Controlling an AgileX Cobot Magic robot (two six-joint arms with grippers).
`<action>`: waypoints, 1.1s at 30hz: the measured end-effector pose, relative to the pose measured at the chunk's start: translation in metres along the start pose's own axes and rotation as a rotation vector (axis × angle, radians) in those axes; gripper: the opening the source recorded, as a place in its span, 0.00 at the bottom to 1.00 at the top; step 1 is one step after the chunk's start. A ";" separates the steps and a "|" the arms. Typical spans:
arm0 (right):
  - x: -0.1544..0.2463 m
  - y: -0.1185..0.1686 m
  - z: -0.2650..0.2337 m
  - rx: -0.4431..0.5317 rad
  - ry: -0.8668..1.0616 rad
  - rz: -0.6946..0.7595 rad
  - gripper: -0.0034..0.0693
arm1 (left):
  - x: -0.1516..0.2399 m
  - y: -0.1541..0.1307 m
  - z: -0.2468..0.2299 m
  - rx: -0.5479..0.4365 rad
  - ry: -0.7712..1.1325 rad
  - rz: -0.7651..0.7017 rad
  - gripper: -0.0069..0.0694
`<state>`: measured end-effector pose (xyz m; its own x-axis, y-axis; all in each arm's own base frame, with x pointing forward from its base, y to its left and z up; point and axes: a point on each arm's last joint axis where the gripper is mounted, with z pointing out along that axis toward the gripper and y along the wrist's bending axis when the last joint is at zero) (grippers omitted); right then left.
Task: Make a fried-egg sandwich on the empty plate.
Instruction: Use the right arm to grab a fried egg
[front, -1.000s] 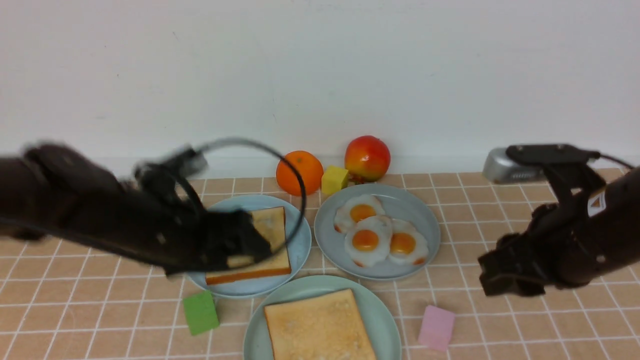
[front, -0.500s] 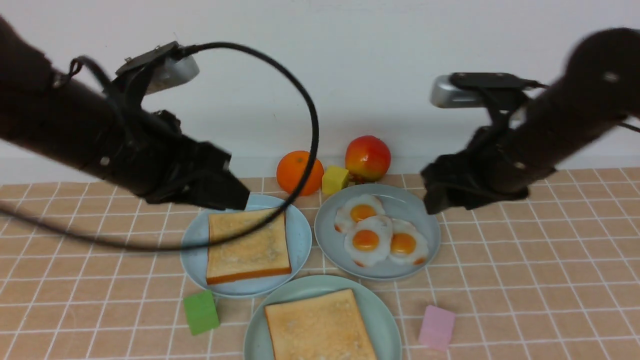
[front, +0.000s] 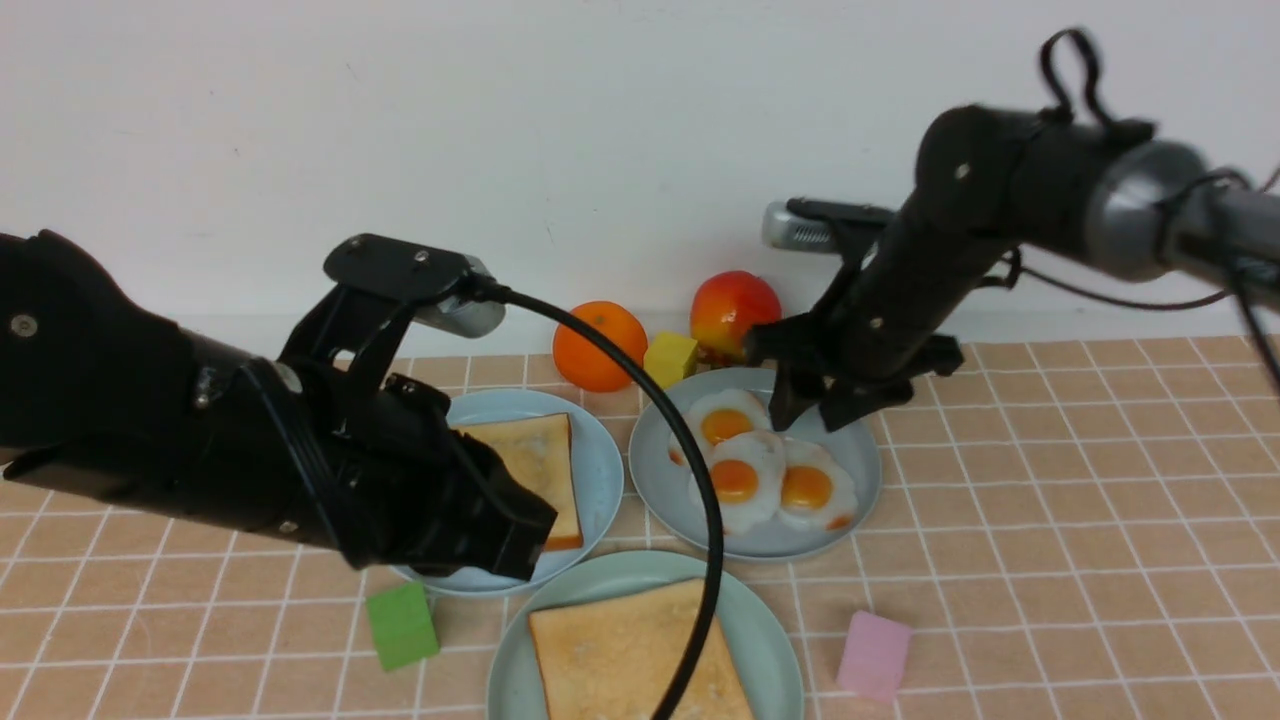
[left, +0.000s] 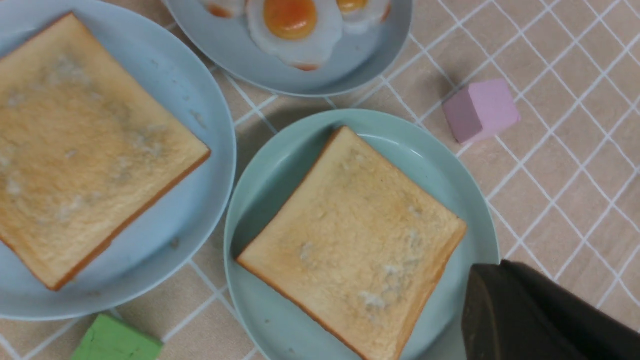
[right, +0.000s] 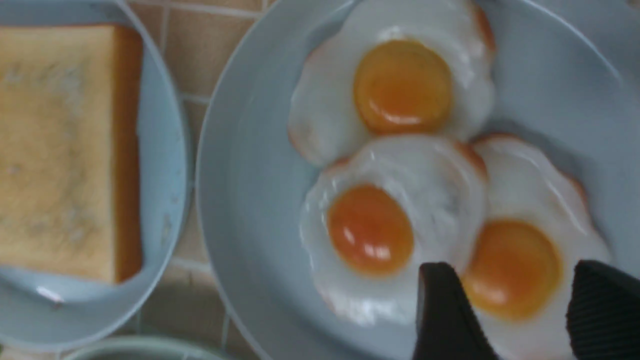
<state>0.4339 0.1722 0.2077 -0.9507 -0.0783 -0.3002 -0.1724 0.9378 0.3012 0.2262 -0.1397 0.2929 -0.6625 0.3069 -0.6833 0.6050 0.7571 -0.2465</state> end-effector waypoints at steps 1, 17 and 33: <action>-0.001 -0.001 0.006 -0.001 0.006 0.004 0.51 | 0.000 0.000 0.000 0.000 0.000 -0.003 0.07; -0.002 -0.008 0.044 -0.031 0.036 0.042 0.44 | 0.000 0.000 0.000 0.000 -0.001 -0.020 0.07; -0.004 -0.001 0.006 -0.013 0.033 -0.001 0.14 | 0.000 0.000 0.000 0.000 -0.002 -0.021 0.07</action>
<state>0.4392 0.1732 0.2031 -0.9583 -0.0909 -0.2709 -0.1769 0.9333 0.3126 0.2262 -0.1401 0.2930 -0.6741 0.2902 -0.6793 0.5911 0.7634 -0.2604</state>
